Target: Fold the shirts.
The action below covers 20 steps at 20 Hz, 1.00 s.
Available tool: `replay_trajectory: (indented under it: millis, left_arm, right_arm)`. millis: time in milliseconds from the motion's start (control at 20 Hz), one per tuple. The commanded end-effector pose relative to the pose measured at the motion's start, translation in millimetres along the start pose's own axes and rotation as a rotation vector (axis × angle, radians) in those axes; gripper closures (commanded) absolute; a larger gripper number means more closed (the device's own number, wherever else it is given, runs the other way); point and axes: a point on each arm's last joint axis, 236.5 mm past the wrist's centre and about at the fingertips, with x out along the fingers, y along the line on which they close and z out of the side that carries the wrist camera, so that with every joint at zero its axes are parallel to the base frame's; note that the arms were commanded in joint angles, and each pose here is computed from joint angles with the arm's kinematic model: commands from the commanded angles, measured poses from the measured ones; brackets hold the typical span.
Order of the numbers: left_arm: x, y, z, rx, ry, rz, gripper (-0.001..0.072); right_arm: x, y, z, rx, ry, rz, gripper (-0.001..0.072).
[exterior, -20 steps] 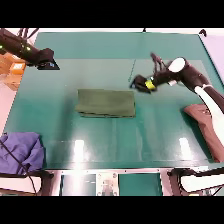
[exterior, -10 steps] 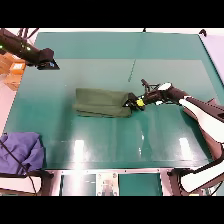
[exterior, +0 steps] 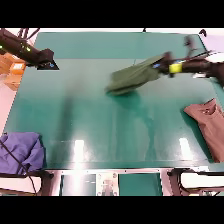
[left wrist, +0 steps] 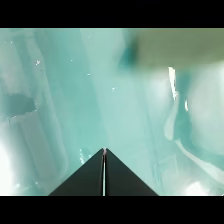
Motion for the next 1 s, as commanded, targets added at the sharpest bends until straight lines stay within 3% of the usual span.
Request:
replay_trajectory:
  millis: [0, 300, 500, 750, 950]
  left_arm:
    - [-0.4, 0.0, -1.1, 0.0, 0.004, 0.0, 0.0679]
    - [-0.4, 0.0, -0.9, 0.001, 0.003, 0.0, 0.0679]
    - [-0.4, 0.1, -0.1, 0.001, 0.0, 0.0, 0.0679]
    - [-0.3, 0.2, 0.0, 0.001, -0.001, 0.0, 0.0679]
    - [-0.3, 0.2, -0.2, 0.003, 0.0, 0.0, 0.0679]
  right_arm:
    - [-118.5, -25.7, 36.7, 0.014, -0.157, -0.137, 0.0698]
    - [-275.7, -115.6, 58.7, 0.191, -0.435, -0.305, 0.0698]
    - [-333.0, -161.4, 52.7, 0.269, -0.538, -0.367, 0.0698]
    - [-360.7, -163.3, 46.9, 0.246, -0.553, -0.411, 0.0698]
    - [-371.7, -185.7, 0.1, 0.354, -0.399, -0.581, 0.0698]
